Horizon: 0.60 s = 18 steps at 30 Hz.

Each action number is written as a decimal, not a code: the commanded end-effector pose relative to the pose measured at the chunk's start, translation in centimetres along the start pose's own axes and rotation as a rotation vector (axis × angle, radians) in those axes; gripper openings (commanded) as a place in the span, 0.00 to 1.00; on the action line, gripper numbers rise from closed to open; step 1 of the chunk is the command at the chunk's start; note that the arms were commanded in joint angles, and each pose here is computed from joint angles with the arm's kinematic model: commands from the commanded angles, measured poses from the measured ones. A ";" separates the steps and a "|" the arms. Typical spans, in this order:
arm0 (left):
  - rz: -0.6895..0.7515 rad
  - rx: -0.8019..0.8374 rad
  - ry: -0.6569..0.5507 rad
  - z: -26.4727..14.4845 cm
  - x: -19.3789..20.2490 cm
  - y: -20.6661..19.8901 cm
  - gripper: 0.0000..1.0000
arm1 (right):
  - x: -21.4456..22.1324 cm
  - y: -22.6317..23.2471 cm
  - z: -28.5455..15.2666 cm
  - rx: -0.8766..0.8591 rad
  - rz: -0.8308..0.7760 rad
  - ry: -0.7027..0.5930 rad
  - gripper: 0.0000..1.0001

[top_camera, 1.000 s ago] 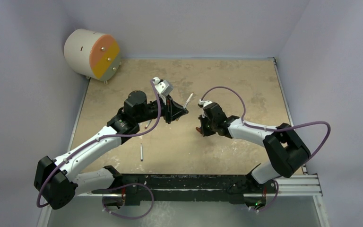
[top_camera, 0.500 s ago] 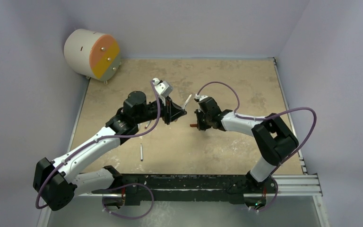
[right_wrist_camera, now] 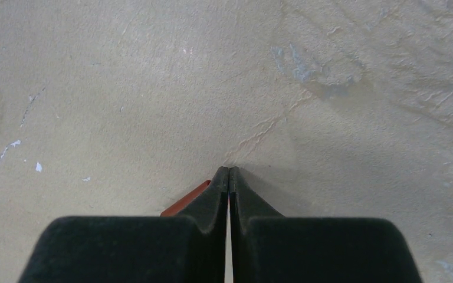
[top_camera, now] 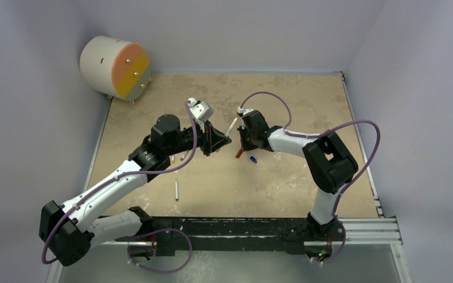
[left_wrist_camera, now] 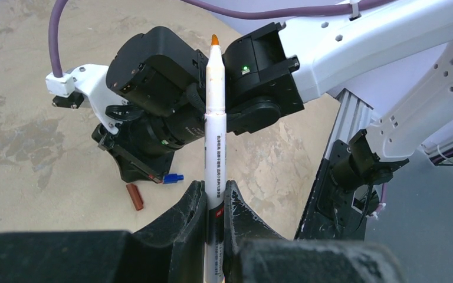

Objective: Insert the pens into the pen caps

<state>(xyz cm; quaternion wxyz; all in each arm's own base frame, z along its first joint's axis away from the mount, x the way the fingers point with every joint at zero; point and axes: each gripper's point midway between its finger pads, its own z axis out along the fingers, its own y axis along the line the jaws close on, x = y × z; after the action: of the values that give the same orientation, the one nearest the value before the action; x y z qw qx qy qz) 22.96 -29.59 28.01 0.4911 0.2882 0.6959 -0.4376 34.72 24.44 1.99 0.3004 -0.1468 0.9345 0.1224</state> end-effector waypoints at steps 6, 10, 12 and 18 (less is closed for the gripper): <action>0.040 -0.136 -0.156 -1.4 -4.7 1.3 0.00 | -5.5 -0.4 -5.0 0.054 0.066 -0.192 0.01; 0.023 -0.239 -0.206 -1.9 -5.7 2.9 0.00 | -4.9 0.9 -5.3 0.038 0.100 -0.188 0.34; 0.013 -0.287 -0.236 -2.4 -6.4 3.5 0.00 | -4.4 1.5 -5.0 0.056 0.119 -0.180 0.51; -0.038 -0.522 -0.383 -6.0 -9.1 6.3 0.00 | -2.9 3.3 -4.3 0.142 0.255 -0.192 0.69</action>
<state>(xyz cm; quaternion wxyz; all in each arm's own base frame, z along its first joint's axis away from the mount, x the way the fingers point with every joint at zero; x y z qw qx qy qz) 27.46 -24.71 30.42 0.5923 0.1476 0.7194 -0.3315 34.39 26.40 8.11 0.3742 -0.0688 0.9155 0.1309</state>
